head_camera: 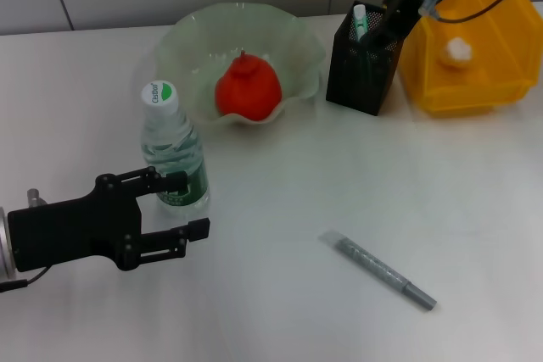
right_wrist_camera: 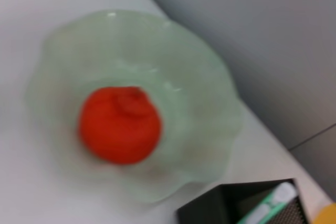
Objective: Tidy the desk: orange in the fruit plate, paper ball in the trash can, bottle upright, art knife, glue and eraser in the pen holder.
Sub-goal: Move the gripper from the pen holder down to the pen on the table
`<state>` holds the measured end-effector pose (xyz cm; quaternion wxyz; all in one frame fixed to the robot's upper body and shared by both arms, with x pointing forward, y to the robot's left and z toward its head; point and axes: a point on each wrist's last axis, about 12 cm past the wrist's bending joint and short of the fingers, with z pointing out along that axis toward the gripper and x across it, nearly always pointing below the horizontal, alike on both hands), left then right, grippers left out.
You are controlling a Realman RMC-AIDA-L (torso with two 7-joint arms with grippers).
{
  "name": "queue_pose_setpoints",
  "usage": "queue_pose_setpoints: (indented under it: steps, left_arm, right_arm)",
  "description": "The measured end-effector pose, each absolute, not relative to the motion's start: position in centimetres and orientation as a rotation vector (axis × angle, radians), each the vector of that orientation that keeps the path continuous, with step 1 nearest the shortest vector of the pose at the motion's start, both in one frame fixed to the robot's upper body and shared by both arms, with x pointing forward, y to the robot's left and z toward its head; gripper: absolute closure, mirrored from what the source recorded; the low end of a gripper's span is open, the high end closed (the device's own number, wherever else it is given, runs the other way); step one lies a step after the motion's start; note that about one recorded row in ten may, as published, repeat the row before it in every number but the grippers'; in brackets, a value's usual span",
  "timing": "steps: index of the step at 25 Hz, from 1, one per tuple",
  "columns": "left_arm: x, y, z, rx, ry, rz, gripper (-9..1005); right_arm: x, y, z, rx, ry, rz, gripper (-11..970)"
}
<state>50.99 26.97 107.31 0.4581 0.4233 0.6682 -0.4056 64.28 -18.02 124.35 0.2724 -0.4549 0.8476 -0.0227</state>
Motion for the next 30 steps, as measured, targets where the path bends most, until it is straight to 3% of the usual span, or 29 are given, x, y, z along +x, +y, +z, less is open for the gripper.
queue_pose_setpoints:
  steps: [8, 18, 30]
  left_arm:
    - [51.1, 26.9, 107.4, 1.051, 1.638, -0.996, 240]
    - [51.0, 26.7, 107.4, 1.104, 1.632, -1.0, 239]
    - [50.5, 26.3, 107.2, 1.182, 1.624, -1.02, 239]
  right_arm:
    - [61.5, -15.8, 124.4, -1.378, 2.505, 0.102, 337]
    - [60.7, -13.8, 120.1, -1.398, 2.682, 0.373, 336]
    - [59.5, -10.6, 116.0, -1.456, 2.76, 0.268, 335]
